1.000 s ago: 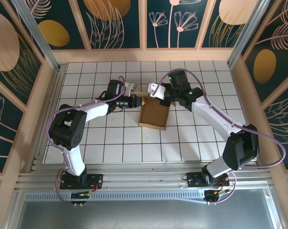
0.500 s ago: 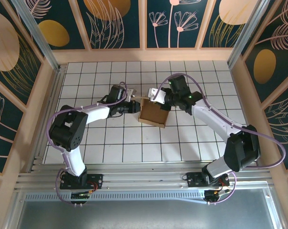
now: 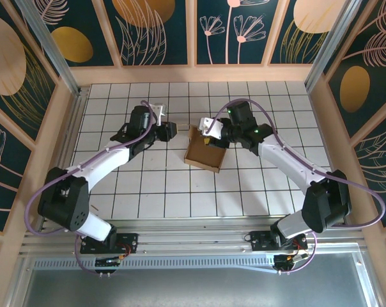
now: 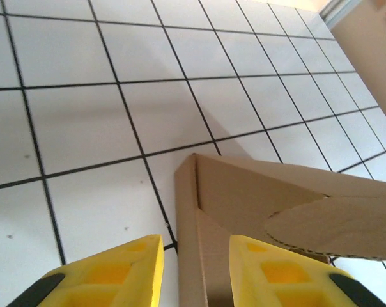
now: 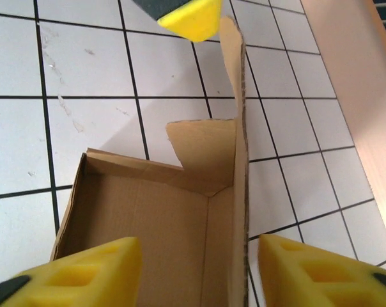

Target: Fold the paper box

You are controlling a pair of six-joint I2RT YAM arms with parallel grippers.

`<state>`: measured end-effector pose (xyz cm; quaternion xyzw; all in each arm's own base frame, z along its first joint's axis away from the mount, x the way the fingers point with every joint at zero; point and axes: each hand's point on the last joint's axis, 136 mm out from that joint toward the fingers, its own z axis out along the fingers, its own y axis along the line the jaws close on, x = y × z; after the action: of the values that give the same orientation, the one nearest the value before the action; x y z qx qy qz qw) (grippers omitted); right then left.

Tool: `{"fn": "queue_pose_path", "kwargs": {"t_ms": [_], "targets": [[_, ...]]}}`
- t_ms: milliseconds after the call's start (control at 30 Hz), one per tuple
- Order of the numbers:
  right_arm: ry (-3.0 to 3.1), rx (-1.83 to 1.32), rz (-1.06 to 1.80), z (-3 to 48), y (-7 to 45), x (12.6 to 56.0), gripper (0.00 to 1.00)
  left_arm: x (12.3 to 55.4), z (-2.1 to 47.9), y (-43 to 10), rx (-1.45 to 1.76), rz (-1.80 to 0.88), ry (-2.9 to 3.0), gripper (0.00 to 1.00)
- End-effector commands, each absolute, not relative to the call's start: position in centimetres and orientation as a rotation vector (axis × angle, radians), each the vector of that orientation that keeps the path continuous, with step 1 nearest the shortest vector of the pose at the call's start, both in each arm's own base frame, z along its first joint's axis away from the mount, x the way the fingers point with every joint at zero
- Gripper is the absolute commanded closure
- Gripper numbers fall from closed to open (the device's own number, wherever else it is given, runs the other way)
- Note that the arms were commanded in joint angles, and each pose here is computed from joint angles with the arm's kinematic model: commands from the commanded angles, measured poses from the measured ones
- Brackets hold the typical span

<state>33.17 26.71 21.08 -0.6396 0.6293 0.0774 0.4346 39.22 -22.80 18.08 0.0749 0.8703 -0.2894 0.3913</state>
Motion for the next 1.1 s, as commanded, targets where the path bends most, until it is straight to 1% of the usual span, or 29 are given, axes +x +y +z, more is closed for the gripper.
{"fn": "queue_pose_path", "kwargs": {"t_ms": [0,100,167,200,267,300,367,433,500,567,600,667,800,833,867,933,1067], "targets": [[1.487,-1.521,0.237,24.9,27.4,32.4,0.44,38.6,18.4,-22.1,0.190,-0.718,2.225,0.66],[1.501,-1.433,0.272,26.9,27.3,32.3,0.38,38.0,18.8,-22.5,0.224,-0.755,2.210,0.66],[1.539,-1.280,0.321,29.5,27.1,32.6,0.33,37.9,18.4,-22.3,0.207,-0.748,2.213,0.65],[1.577,-1.150,0.371,31.4,26.8,32.8,0.31,37.4,16.8,-21.9,0.185,-0.739,2.248,0.64],[1.696,-0.793,0.460,34.6,23.8,34.4,0.28,37.1,15.4,-21.3,0.130,-0.730,2.274,0.64],[1.753,-0.622,0.542,35.6,22.0,34.7,0.29,37.0,14.8,-21.1,0.087,-0.727,2.291,0.64],[1.842,-0.330,0.731,35.7,18.4,34.7,0.37,37.1,13.9,-20.8,0.012,-0.730,2.319,0.66],[1.916,-0.028,0.922,32.9,14.7,34.6,0.48,37.4,13.2,-20.5,-0.066,-0.728,2.341,0.71],[1.980,0.242,1.074,28.7,11.5,34.4,0.61,37.8,12.7,-20.5,-0.116,-0.736,2.357,0.72],[2.041,0.374,1.111,25.1,9.7,34.4,0.68,38.2,12.2,-20.7,-0.138,-0.751,2.360,0.72],[2.084,0.425,1.109,23.3,9.2,34.5,0.72,38.5,11.9,-20.8,-0.148,-0.757,2.366,0.72],[2.136,0.410,1.126,21.6,9.6,34.7,0.78,39.2,11.3,-20.8,-0.169,-0.755,2.377,0.71],[2.179,0.359,1.138,19.5,10.7,35.5,0.90,40.5,9.8,-21.0,-0.193,-0.756,2.403,0.71],[2.186,0.350,1.127,19.1,10.8,35.7,0.93,41.1,10.2,-21.4,-0.187,-0.773,2.388,0.71],[2.196,0.334,1.121,18.6,11.1,35.8,0.94,41.6,10.8,-21.7,-0.185,-0.793,2.368,0.71],[2.222,0.327,1.115,17.6,11.7,35.9,0.96,42.1,9.9,-22.3,-0.185,-0.818,2.384,0.71],[2.246,0.278,1.120,16.6,13.5,36.0,0.96,43.1,10.0,-23.7,-0.172,-0.893,2.370,0.71]]}}
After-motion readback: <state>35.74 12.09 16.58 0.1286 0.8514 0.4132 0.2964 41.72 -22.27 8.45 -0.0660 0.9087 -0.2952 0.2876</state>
